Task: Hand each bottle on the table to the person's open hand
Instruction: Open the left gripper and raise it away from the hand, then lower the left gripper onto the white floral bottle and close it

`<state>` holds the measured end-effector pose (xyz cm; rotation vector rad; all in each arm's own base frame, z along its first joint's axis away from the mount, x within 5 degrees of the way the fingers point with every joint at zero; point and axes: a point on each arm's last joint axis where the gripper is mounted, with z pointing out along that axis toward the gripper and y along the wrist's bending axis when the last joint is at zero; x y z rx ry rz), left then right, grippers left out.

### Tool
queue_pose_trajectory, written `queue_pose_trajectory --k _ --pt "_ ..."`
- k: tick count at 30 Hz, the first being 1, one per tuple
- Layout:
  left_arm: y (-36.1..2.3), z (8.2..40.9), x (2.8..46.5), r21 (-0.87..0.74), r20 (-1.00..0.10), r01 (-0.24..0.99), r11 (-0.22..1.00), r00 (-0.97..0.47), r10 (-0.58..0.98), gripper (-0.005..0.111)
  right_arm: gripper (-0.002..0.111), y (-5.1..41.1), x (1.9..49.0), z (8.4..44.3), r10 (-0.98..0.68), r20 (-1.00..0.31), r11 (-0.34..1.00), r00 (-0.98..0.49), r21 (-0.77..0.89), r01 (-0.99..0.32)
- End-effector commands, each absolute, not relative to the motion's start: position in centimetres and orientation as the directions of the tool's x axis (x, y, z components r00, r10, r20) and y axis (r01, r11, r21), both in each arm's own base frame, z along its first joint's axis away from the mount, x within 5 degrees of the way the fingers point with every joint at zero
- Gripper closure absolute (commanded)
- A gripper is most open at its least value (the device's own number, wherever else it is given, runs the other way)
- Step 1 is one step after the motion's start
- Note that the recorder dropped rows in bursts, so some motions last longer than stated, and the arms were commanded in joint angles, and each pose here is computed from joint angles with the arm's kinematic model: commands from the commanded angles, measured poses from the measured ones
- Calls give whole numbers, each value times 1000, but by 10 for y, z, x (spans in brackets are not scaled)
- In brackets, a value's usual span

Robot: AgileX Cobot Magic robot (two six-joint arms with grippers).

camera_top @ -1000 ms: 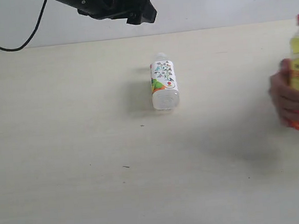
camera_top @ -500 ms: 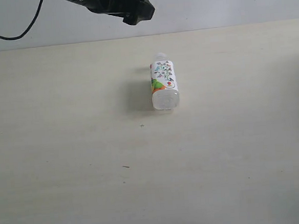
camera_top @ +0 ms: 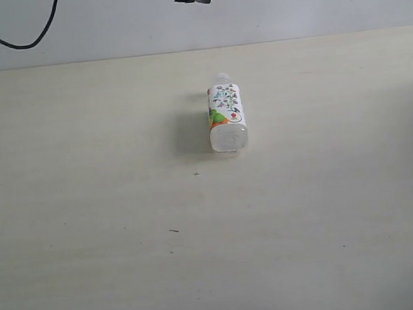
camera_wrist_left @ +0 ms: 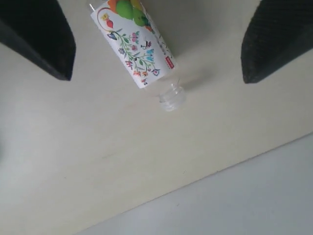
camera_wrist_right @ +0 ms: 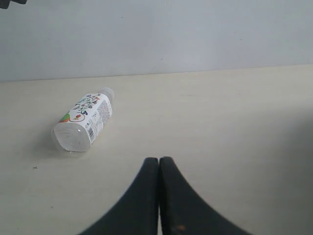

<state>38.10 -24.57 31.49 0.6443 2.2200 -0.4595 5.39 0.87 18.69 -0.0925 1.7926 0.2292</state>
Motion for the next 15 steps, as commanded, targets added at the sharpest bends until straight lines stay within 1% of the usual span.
queue_pose_trajectory --k 1,4,9,12,15 --pt "-246 318 394 -124 -662 498 858 -686 302 22 108 9 54 186 53 -973 976 -225 98 -193" --pt "-250 310 400 -130 -579 475 870 -749 322 22 108 9 54 186 53 -973 976 -225 98 -193" --pt "-266 281 403 -152 -468 443 883 -820 331 22 108 9 54 186 53 -973 976 -225 98 -193" --pt "-283 266 398 -161 -447 450 879 -827 341 22 108 9 54 186 53 -973 976 -225 98 -193" --pt "-301 256 393 -166 -460 474 865 -813 357 22 108 9 54 186 53 -973 976 -225 98 -193"
